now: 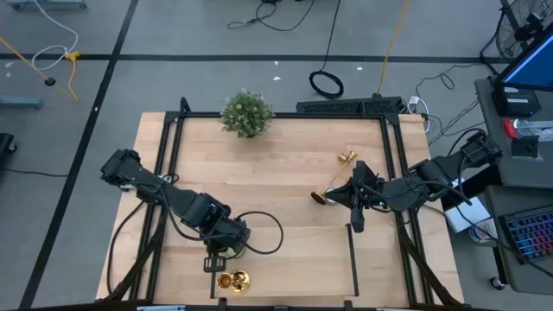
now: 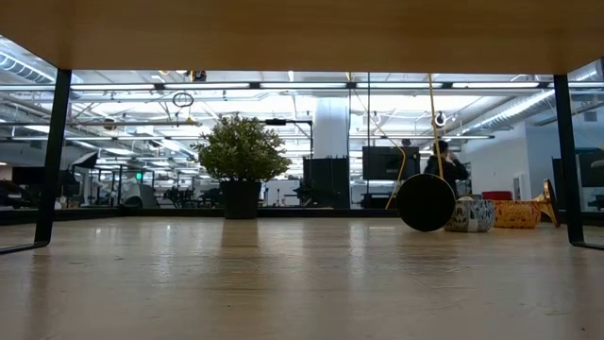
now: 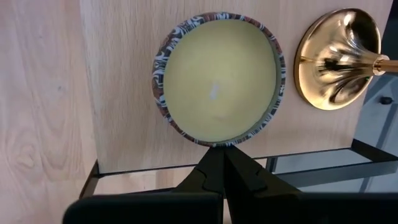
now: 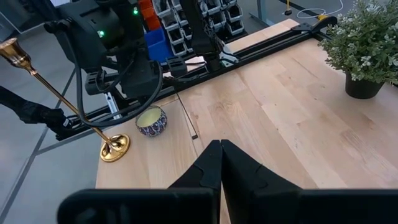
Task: Pick & Place candle stick holders
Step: Put the black patterned scented candle on the shelf, then put the left gold candle holder on the shelf
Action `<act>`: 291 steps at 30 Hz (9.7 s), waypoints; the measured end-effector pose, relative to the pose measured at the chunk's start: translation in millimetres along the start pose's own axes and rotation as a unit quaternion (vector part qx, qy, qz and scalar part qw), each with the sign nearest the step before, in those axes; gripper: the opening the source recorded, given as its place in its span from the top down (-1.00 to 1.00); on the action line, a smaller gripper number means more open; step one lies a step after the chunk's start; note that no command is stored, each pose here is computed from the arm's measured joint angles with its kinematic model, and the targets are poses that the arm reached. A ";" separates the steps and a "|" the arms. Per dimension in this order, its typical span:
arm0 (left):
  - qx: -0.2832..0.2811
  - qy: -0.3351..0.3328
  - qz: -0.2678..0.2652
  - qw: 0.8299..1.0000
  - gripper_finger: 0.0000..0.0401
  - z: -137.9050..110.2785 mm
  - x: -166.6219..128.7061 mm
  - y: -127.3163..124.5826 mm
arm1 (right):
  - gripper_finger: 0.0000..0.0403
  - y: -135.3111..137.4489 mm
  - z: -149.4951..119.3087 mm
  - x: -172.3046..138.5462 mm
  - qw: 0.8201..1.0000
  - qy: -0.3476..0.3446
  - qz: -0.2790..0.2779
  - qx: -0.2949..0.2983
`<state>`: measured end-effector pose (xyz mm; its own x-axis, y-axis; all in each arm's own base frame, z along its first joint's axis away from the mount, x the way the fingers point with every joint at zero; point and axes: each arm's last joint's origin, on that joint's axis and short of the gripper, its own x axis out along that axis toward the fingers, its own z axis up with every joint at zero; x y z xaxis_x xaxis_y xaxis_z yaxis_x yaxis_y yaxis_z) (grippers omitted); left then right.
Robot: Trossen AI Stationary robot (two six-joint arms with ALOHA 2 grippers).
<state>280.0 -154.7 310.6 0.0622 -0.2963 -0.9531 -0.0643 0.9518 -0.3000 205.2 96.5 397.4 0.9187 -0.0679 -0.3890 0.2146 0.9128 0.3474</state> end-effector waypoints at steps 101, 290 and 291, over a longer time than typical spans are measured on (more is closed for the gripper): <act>-0.003 -0.277 0.181 0.944 1.00 -32.1 -112.2 72.2 | 1.00 3.6 16.1 15.9 0.996 -0.065 0.017 0.061; -0.087 -0.408 0.174 0.892 0.99 -36.9 -149.9 96.1 | 1.00 -197.3 -75.5 70.0 0.868 0.188 -0.299 0.349; -0.087 -0.408 0.175 0.892 0.99 -36.9 -149.9 96.1 | 1.00 -198.6 -76.7 65.4 0.862 0.193 -0.313 0.348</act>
<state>227.8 -21.7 423.2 0.7078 0.2399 -0.6645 -0.3702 0.9270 -0.0596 197.2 -58.4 237.4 0.4011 -0.1972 -0.8945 0.8987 0.2735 0.3427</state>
